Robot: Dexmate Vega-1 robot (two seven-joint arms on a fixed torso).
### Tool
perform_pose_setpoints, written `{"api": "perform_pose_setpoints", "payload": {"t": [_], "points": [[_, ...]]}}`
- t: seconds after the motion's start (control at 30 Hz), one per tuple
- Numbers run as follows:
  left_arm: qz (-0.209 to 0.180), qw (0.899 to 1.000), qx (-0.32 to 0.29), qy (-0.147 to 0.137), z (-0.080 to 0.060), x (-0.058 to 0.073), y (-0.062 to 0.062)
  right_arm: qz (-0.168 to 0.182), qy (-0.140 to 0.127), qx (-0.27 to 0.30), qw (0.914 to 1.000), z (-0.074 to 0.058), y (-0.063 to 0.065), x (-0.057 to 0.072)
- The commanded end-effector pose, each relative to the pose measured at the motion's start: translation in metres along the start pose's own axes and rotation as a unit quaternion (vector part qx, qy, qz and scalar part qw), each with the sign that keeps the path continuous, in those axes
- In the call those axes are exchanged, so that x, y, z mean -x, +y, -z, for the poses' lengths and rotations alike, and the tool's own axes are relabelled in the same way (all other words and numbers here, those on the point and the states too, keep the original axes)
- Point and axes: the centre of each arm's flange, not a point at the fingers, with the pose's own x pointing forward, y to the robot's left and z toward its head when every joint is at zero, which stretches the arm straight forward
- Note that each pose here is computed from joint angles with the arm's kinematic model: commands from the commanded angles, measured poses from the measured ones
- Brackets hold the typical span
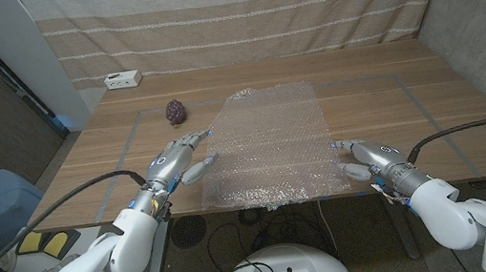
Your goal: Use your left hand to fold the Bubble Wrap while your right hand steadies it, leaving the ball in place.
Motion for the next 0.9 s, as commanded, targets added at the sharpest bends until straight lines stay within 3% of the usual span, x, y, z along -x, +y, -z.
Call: {"api": "perform_pose_setpoints", "payload": {"t": [0.03,0.5,0.9], "points": [[0.028,0.999,-0.018,-0.010,0.000,0.005,-0.005,-0.015,0.005,0.040,0.9991,-0.009,0.010,0.007],[0.033,0.999,-0.019,-0.008,0.005,0.008,-0.006,-0.027,0.015,0.090,0.9954,-0.016,0.026,0.015],[0.030,0.999,-0.013,-0.007,0.009,0.007,-0.004,-0.030,0.014,0.103,0.9942,-0.019,0.036,0.009]]}}
